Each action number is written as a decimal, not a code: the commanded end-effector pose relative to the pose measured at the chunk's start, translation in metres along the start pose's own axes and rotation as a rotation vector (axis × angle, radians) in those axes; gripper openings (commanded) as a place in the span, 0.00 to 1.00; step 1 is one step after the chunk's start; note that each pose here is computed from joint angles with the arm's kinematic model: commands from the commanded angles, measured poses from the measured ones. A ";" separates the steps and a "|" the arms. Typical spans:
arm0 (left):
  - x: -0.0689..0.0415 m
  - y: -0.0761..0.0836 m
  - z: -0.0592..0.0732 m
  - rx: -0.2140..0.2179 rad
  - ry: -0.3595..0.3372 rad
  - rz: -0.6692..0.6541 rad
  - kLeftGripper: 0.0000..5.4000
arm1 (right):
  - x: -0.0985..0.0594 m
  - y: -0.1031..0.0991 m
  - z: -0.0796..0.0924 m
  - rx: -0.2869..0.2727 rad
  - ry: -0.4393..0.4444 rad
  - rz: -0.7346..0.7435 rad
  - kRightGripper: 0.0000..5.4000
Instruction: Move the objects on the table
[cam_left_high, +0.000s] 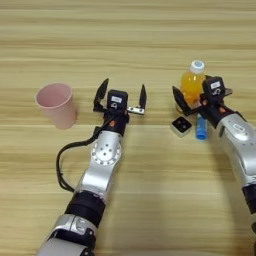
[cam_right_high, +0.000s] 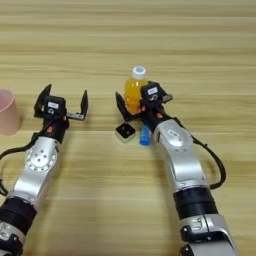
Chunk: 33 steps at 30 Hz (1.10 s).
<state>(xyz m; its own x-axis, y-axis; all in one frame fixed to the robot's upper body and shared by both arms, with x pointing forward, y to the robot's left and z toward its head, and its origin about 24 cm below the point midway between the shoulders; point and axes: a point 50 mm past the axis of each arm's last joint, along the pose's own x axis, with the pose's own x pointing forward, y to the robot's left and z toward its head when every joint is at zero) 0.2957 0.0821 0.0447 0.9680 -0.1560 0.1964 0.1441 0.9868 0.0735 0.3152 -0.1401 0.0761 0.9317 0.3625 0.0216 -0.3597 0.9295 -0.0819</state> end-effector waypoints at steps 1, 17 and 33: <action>0.001 -0.008 0.003 -0.011 -0.010 -0.008 0.99 | 0.006 -0.003 0.006 -0.018 -0.024 -0.009 1.00; 0.001 -0.008 0.003 -0.010 -0.010 -0.007 0.99 | 0.011 -0.006 0.007 -0.002 -0.041 -0.033 1.00; 0.001 -0.007 0.002 -0.009 -0.007 -0.007 1.00 | 0.013 -0.005 0.009 0.029 -0.064 -0.038 0.83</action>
<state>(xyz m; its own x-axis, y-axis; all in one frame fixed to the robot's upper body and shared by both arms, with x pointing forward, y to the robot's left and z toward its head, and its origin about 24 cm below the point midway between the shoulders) 0.2954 0.0810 0.0447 0.9677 -0.1574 0.1970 0.1453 0.9866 0.0748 0.3267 -0.1420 0.0832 0.9432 0.3224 0.0805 -0.3180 0.9460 -0.0635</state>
